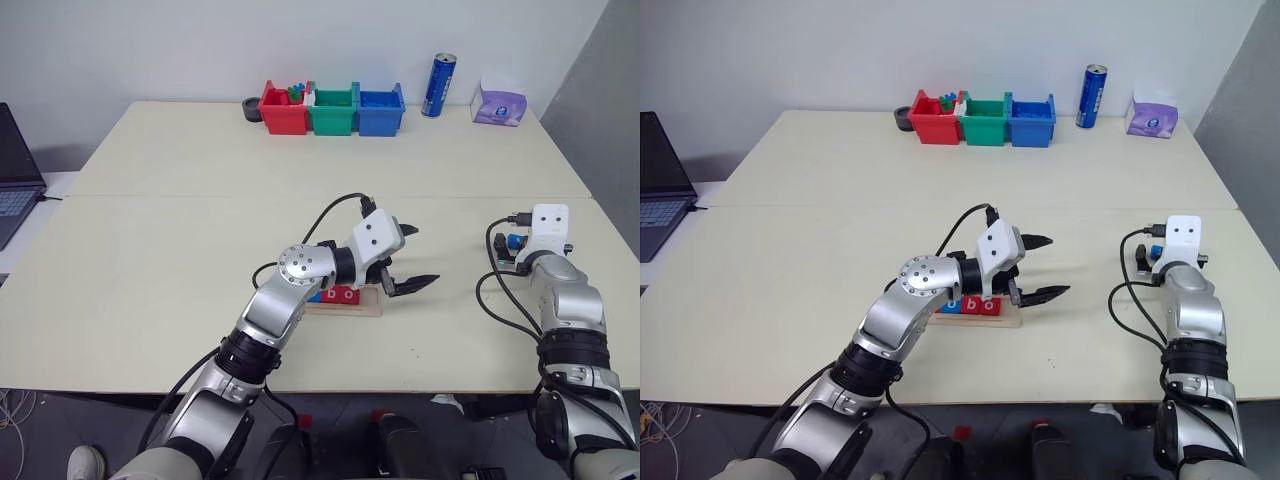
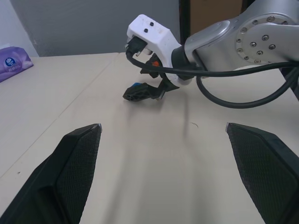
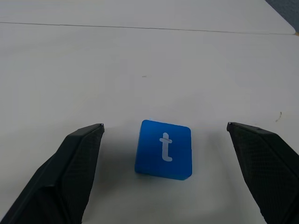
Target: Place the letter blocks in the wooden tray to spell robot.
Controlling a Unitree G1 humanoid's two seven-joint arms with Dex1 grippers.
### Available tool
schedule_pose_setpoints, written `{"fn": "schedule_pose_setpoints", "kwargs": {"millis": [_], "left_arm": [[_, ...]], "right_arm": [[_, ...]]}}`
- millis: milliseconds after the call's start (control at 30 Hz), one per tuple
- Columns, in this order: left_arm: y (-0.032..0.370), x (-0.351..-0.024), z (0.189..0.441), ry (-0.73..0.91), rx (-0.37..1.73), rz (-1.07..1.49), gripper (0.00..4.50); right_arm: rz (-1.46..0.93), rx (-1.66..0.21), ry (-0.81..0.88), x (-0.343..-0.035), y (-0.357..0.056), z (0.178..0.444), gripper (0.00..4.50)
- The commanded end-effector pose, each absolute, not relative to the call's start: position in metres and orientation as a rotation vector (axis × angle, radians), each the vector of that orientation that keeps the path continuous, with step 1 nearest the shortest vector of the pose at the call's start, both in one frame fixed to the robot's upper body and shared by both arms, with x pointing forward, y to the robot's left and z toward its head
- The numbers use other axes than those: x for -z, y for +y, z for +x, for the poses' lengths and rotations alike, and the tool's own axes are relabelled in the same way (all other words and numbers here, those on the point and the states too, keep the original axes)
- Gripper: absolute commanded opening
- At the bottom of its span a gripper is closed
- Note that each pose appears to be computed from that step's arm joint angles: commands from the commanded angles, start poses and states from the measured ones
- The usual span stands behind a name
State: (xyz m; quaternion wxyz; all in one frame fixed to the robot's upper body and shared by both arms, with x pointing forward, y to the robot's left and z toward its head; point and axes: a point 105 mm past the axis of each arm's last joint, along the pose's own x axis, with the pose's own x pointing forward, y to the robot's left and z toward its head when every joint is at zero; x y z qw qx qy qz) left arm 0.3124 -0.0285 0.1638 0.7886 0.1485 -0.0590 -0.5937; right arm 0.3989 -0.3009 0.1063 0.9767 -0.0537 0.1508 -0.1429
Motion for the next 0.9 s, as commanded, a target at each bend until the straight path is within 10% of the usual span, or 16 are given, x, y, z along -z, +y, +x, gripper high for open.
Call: {"fn": "schedule_pose_setpoints", "kwargs": {"millis": [33,333,633,900], "left_arm": [[-0.03,-0.174,0.306,-0.171,1.289,0.326,4.5],[-0.024,-0.174,0.305,-0.159,1.303,0.32,4.5],[-0.023,-0.176,0.306,-0.163,1.313,0.329,4.5],[-0.004,-0.174,0.302,-0.148,1.319,0.351,4.5]], "right_arm": [[-0.053,0.352,0.279,-0.114,-0.314,0.4,4.48],[0.094,0.394,0.345,-0.103,-0.31,0.397,4.32],[0.141,0.376,0.351,-0.104,-0.293,0.396,1.45],[0.081,0.248,0.397,-0.109,-0.263,0.387,1.46]]}}
